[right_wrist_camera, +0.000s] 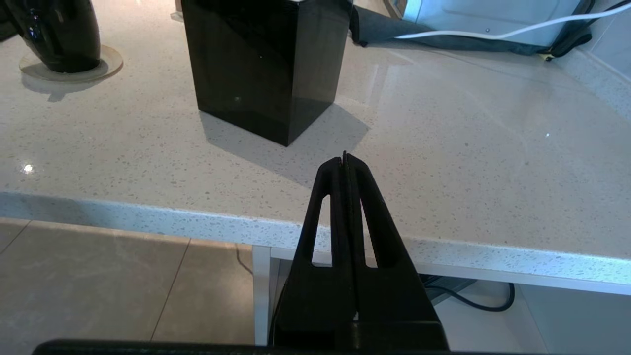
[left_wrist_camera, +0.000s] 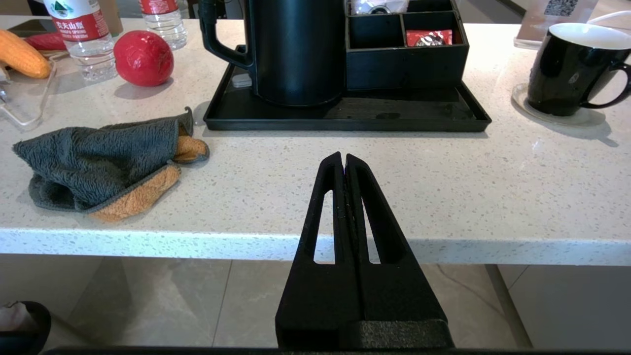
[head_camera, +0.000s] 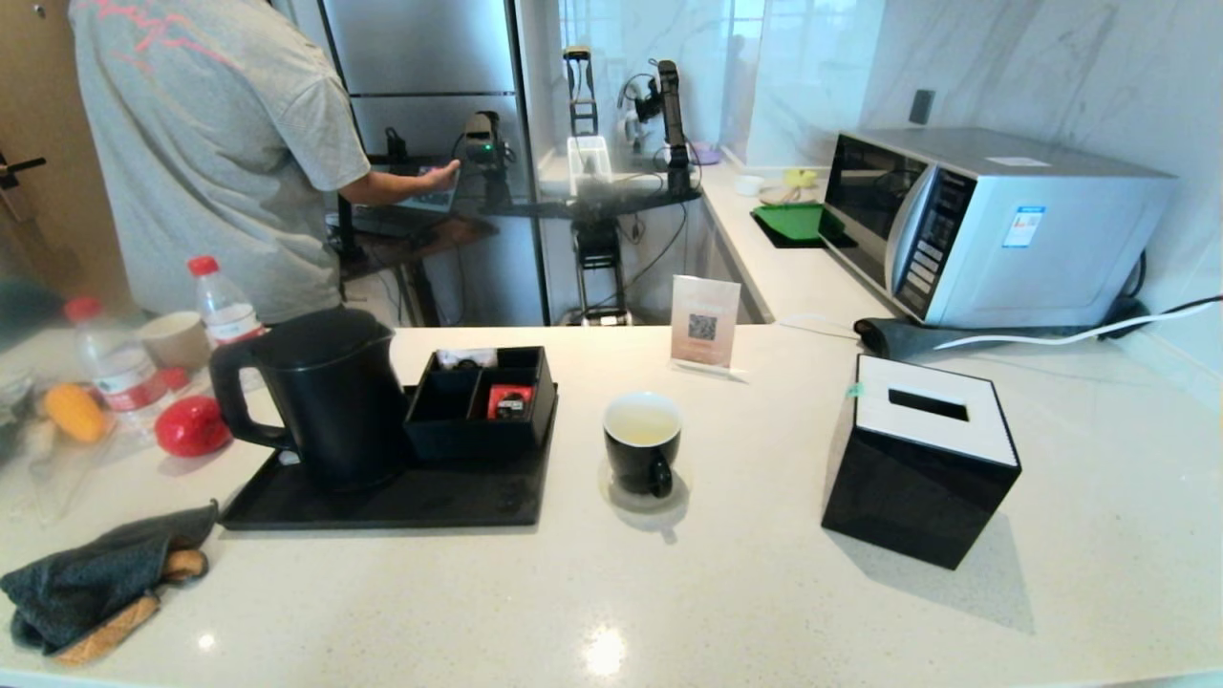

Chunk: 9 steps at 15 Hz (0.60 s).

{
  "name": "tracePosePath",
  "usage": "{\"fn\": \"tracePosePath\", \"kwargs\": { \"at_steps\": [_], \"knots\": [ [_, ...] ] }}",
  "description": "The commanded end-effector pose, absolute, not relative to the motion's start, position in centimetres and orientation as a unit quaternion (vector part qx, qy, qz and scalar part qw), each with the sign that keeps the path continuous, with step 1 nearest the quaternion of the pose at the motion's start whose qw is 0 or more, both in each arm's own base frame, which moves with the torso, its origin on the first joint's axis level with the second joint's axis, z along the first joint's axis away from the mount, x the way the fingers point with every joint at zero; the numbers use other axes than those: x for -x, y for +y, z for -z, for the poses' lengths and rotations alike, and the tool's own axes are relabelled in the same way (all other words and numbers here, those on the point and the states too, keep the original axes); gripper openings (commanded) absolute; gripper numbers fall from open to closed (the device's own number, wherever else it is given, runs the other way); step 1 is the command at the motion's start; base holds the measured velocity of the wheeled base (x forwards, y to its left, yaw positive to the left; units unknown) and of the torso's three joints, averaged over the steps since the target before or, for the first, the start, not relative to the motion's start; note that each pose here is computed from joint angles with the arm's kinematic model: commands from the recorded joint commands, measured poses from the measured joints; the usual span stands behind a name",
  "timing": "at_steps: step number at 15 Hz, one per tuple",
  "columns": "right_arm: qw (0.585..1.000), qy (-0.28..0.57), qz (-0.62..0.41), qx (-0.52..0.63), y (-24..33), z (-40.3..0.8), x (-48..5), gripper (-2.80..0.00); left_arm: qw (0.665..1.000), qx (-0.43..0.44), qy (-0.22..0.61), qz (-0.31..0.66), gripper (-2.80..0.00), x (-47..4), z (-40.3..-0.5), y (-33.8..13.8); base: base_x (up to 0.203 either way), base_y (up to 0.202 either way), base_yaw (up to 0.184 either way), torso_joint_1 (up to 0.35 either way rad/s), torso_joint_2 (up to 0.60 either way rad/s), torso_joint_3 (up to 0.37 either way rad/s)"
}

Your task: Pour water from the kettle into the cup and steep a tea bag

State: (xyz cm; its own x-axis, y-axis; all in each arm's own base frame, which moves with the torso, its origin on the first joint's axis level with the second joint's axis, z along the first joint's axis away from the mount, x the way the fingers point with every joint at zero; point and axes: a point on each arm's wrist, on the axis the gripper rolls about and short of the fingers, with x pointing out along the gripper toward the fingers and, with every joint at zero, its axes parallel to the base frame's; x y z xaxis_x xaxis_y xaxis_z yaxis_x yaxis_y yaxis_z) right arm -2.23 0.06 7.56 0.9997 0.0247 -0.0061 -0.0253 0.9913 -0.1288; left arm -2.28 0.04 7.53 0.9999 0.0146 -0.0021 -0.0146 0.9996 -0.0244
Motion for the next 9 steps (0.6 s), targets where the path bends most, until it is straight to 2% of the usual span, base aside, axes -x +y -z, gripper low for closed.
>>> {"fn": "tracePosePath", "kwargs": {
  "at_steps": [1,9],
  "knots": [
    [0.998,-0.001,-0.012,0.065,0.06,-7.55,2.28,-2.8,1.0,0.013,0.001,-0.008,-2.8,2.28,-7.53,0.04,0.0,0.0,0.0,0.0,0.0,0.0],
    [0.999,0.0,-0.012,0.053,0.06,-7.54,2.28,-2.8,1.0,0.012,0.001,-0.008,-2.8,2.28,-7.53,0.04,0.0,0.0,0.0,0.0,0.0,0.0]
  ]
}}
